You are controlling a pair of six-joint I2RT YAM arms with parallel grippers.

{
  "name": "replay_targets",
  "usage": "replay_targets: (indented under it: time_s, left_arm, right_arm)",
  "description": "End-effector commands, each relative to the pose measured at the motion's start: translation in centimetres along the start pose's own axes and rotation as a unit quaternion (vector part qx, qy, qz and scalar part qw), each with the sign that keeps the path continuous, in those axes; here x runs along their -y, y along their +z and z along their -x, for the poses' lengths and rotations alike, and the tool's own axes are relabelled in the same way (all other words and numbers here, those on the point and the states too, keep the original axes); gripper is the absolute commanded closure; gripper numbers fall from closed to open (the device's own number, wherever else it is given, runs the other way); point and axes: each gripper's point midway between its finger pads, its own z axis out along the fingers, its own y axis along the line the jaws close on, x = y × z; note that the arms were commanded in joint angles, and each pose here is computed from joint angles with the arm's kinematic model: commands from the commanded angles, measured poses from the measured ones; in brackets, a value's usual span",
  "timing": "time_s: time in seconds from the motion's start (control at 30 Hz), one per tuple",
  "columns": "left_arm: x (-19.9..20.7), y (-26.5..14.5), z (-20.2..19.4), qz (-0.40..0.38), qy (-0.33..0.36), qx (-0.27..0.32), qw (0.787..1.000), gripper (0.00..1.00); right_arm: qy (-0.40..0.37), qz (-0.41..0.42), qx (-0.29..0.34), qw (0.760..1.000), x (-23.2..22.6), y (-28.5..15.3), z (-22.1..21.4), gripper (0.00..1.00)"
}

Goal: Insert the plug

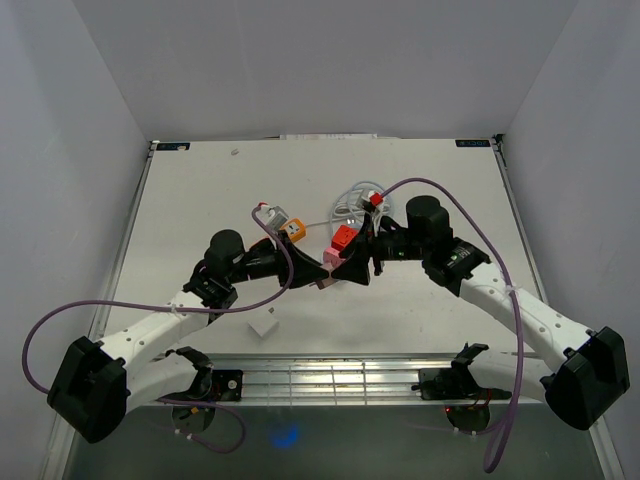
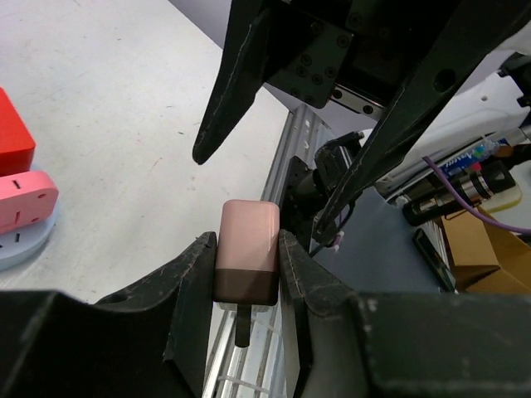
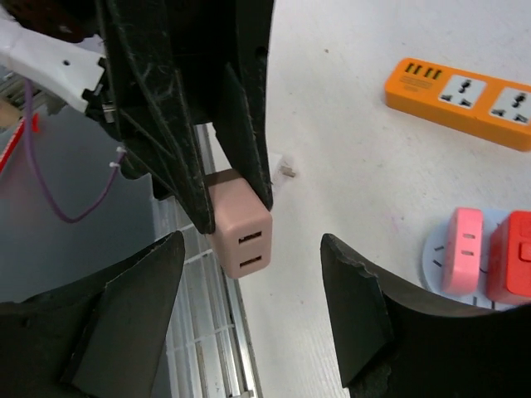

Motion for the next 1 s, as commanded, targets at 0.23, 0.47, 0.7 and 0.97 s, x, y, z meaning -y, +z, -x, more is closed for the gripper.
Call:
replay_targets:
  time_s: [0.23, 0.47, 0.7, 0.97]
  left_arm:
    - [2.9, -0.6, 0.5, -0.067, 0.040, -0.004, 0.997, 1.00]
    - [3.4, -0.7, 0.9, -0.074, 0.042, -0.001, 0.996, 1.00]
    - [3.9, -0.6, 1.3, -0.083, 0.039, -0.002, 0.996, 1.00]
    - [4.4, -0.5, 1.7, -0.095, 0.037, -0.001, 0.995, 1.00]
  right_arm:
    - [-0.012, 0.117, 0.009, 0.993, -3.6, 0.1, 0.4, 0.28]
    - [-0.010, 0.119, 0.001, 0.993, -3.3, 0.4, -0.2, 0.35]
    - [-0.009, 0.125, -0.002, 0.992, -3.2, 0.5, -0.6, 0.44]
    - [-0.003, 0.130, -0.010, 0.991, -3.0, 0.8, -1.2, 0.44]
